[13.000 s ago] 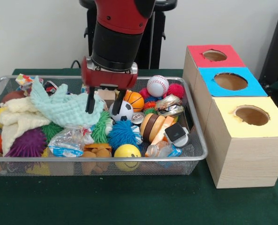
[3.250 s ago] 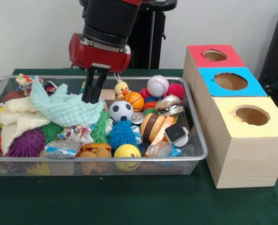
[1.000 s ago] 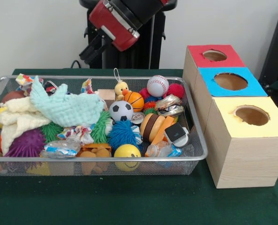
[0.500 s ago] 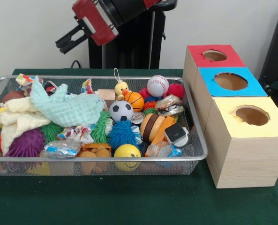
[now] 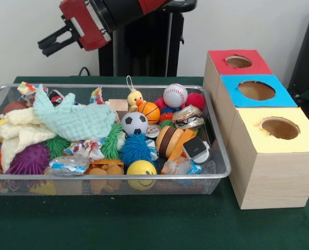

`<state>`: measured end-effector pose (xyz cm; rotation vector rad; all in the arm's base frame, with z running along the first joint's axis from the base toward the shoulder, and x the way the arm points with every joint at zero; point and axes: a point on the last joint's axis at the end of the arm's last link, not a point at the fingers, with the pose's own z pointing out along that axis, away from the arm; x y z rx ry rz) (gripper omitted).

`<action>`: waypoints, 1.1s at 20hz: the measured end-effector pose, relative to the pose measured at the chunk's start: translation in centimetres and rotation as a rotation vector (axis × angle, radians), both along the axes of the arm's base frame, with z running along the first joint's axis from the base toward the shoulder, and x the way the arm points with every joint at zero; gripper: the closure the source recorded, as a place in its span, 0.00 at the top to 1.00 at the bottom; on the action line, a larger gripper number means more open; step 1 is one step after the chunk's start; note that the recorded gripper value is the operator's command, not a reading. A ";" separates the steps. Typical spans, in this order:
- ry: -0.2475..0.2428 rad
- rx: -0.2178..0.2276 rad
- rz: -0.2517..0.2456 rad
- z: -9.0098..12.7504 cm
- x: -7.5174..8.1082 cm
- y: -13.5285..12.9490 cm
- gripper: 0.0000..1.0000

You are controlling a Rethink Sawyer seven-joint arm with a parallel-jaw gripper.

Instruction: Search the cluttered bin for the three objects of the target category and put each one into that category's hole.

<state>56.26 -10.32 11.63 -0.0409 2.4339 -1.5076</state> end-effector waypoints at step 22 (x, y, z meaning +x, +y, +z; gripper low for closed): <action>-0.075 -0.225 0.088 7.7 6.6 2.5 0.00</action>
